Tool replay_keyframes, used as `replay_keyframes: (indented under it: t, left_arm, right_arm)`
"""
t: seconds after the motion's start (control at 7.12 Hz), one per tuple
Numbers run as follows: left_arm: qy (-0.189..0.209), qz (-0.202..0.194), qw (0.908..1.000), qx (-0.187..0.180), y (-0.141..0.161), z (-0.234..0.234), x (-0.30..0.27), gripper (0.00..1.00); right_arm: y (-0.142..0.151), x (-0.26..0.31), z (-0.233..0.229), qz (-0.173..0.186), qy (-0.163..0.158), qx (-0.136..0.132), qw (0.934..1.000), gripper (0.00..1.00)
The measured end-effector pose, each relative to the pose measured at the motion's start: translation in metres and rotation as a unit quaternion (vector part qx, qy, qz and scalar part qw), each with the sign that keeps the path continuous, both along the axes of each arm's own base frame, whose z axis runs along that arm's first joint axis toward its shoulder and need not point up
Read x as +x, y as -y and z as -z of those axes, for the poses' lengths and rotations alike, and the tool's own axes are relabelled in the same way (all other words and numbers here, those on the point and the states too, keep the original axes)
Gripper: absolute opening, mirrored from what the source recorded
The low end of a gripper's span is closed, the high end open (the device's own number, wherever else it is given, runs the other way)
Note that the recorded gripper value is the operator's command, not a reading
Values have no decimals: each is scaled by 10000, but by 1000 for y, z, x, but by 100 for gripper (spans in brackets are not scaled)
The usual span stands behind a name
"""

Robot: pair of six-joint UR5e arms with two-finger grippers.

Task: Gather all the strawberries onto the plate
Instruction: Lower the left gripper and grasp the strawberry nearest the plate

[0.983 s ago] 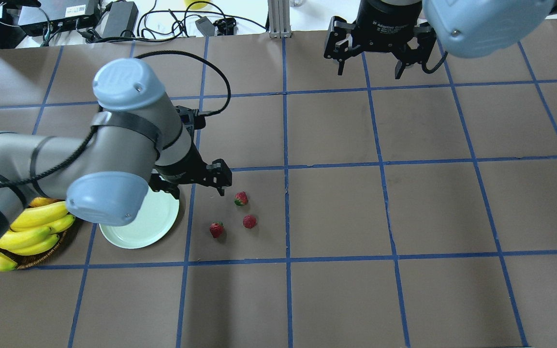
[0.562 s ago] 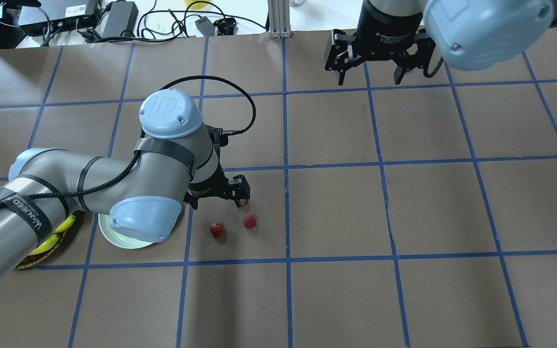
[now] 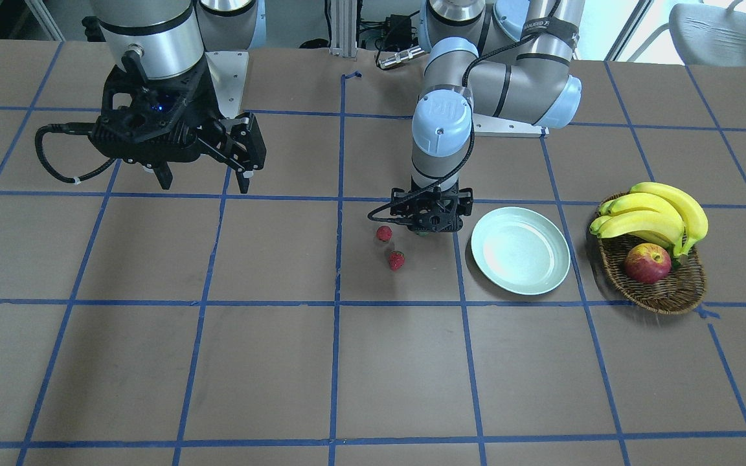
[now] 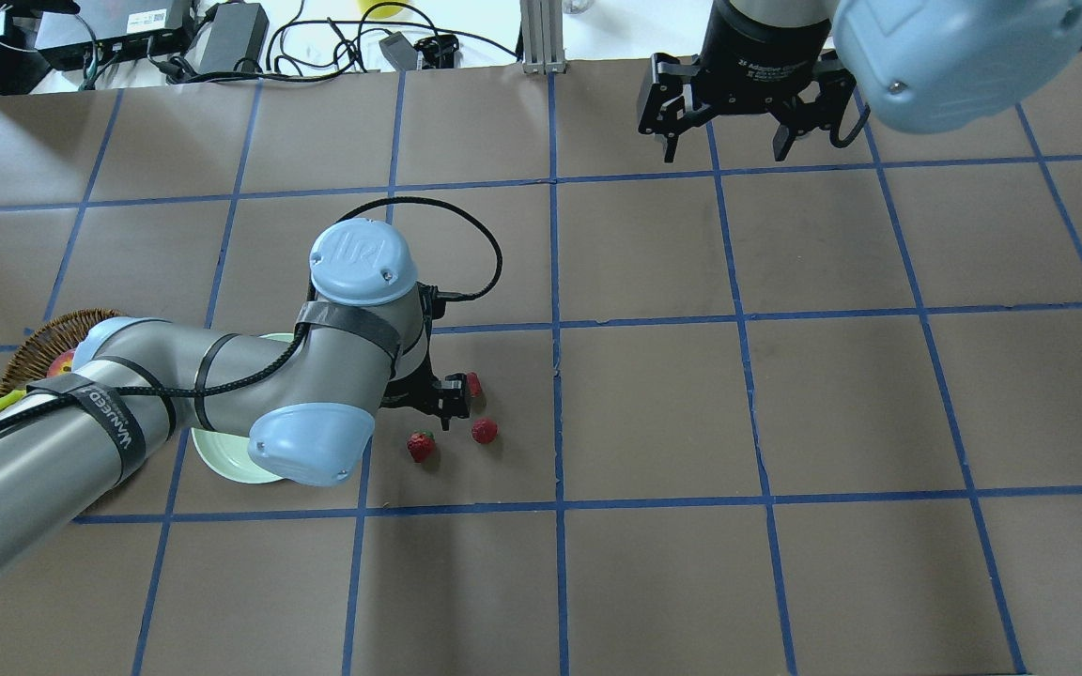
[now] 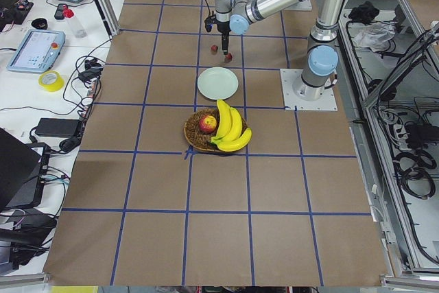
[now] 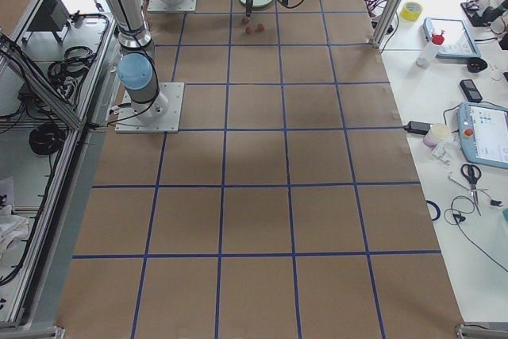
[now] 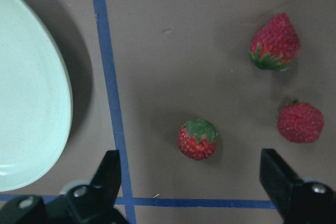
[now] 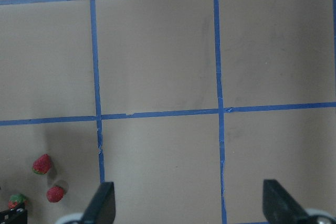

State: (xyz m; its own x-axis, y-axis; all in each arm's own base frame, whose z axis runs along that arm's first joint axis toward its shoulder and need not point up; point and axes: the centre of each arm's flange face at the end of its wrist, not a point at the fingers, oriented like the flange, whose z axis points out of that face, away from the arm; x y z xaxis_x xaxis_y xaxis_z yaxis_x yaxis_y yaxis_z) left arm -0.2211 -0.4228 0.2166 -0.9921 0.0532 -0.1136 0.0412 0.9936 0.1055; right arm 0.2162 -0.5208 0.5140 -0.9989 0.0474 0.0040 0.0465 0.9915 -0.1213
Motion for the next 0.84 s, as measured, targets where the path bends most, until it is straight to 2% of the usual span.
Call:
replay_keyframes:
  t: [0.42,0.7,0.84]
  left_arm:
    - [26,11,9998,183,2,20,-1,94]
    - [-4,2,9996,284,2,29,-2,93]
    - [-51,-7,9994,330,2,33,-3,86]
  right_arm:
    - [7,-29,-11,272,1,-76,9996,100]
    - [2,-31,-12,290,19,-63,9996,100]
    - [1,-31,-12,289,25,-57,9996,100]
